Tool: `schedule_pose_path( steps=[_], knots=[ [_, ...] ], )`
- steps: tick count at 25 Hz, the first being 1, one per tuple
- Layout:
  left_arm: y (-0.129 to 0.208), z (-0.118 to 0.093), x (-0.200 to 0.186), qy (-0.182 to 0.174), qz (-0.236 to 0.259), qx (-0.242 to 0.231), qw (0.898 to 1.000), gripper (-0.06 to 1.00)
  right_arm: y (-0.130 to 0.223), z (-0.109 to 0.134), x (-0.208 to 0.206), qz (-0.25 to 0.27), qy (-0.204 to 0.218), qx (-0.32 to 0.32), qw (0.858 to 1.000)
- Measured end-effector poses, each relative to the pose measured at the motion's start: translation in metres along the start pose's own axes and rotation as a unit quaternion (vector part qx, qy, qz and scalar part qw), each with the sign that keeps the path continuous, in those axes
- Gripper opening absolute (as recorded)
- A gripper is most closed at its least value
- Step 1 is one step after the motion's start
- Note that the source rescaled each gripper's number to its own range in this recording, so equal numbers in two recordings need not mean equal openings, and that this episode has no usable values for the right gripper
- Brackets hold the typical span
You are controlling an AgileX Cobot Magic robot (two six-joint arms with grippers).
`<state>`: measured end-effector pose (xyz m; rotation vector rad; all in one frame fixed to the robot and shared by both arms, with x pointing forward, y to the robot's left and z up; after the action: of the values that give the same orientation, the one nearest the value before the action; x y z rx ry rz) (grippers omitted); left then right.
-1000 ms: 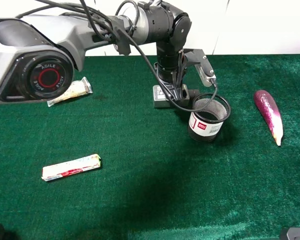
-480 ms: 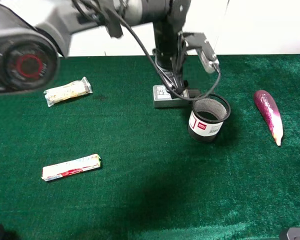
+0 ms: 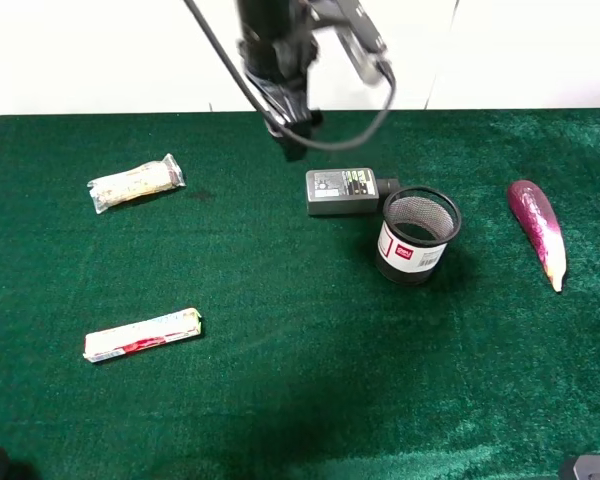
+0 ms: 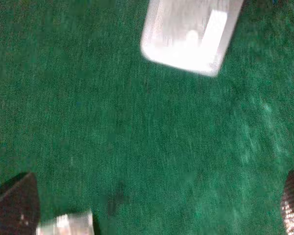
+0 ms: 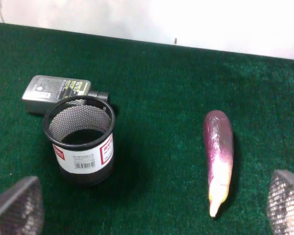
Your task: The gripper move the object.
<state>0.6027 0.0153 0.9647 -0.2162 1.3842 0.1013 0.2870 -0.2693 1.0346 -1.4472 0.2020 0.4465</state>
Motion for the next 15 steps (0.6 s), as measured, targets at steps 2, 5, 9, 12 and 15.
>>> schedule_pose_path(
  steps=[2,5,9,12,15],
  knots=[
    [0.010,0.003,-0.016,-0.013,0.002,-0.016,1.000,0.99,0.000,0.000,0.000,0.000,0.000,0.000,1.000],
    [0.026,0.003,-0.039,-0.029,-0.001,-0.028,0.999,0.99,0.000,0.000,0.000,0.000,0.000,0.000,1.000],
    [0.056,-0.007,-0.067,-0.035,-0.003,-0.056,0.998,1.00,0.000,0.000,0.000,0.000,-0.001,0.000,1.000],
    [0.086,-0.020,-0.082,-0.033,0.002,-0.097,0.995,1.00,0.000,0.000,0.000,0.000,-0.001,0.000,1.000],
    [0.125,-0.036,-0.094,-0.033,0.012,-0.139,0.990,1.00,0.000,0.000,0.000,0.000,-0.001,0.000,1.000]
  ],
)
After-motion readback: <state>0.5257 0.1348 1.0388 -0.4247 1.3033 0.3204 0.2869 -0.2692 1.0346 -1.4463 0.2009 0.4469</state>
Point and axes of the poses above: a point on each arm's last joint axis where the gripper is mounted, x pointing out along that axis toward the gripper, z along the wrist's bending axis when the last joint is at zero, y = z × x, the point moved 6 cm from there along x, pointing out along that axis toward the gripper, and after that the axes turned 9 degrees about x, right-handed, at the moved point
